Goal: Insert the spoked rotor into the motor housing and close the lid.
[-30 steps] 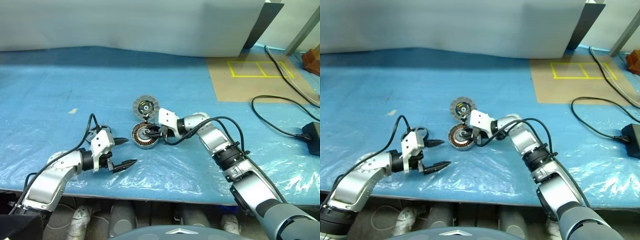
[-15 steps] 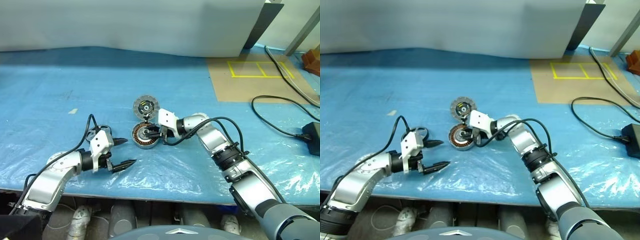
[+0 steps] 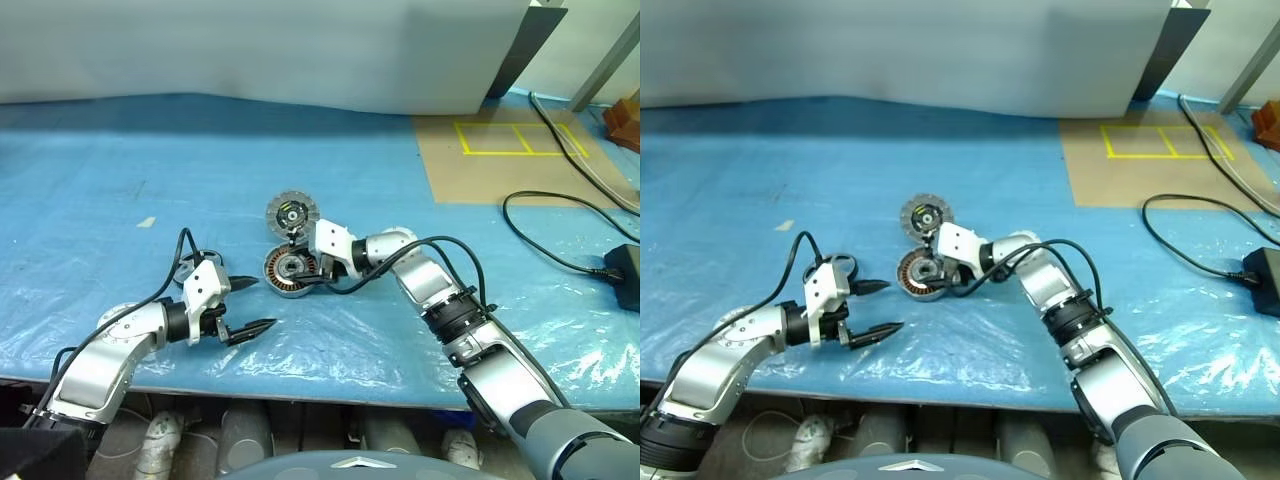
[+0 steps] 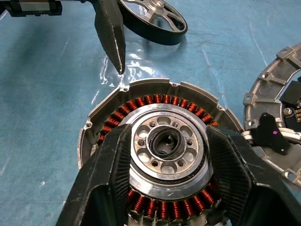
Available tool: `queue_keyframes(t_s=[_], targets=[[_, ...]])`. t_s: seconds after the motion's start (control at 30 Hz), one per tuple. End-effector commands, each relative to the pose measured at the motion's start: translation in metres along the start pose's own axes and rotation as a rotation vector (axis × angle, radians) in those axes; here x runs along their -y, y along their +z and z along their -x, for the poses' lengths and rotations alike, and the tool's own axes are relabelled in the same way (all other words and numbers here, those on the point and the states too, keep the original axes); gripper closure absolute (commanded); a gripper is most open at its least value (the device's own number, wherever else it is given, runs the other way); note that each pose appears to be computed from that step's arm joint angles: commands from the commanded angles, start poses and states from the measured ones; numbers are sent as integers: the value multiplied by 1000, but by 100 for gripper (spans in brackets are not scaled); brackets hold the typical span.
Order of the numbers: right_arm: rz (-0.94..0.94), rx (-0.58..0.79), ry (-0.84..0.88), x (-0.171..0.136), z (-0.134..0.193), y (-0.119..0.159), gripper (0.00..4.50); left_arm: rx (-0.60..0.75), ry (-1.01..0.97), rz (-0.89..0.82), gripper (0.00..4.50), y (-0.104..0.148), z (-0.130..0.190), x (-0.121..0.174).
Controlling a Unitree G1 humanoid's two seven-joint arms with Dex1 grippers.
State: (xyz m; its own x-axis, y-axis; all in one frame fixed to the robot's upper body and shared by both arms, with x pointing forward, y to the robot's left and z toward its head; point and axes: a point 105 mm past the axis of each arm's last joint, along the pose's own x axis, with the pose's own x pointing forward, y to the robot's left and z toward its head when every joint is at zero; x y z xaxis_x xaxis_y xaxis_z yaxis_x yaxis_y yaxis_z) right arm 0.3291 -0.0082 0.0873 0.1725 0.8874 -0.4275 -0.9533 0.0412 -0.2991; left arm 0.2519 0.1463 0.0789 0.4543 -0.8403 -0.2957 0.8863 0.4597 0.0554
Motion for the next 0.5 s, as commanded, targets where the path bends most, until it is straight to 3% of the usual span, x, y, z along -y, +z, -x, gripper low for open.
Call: queue_keyframes(t_s=[0.03,0.13,0.23,0.4,0.5], targets=[[-22,-3,17,-5,5,-1,193,21,-7,-10,0,1,0,2],[-33,75,9,-2,10,20,193,25,-5,0,0,-5,-2,2],[-51,108,27,-6,11,26,256,23,-4,5,0,-13,-2,3],[-59,107,20,-6,5,26,430,25,-5,2,0,-18,0,4],[-56,83,8,-5,1,21,445,26,-4,-3,0,-15,1,3]])
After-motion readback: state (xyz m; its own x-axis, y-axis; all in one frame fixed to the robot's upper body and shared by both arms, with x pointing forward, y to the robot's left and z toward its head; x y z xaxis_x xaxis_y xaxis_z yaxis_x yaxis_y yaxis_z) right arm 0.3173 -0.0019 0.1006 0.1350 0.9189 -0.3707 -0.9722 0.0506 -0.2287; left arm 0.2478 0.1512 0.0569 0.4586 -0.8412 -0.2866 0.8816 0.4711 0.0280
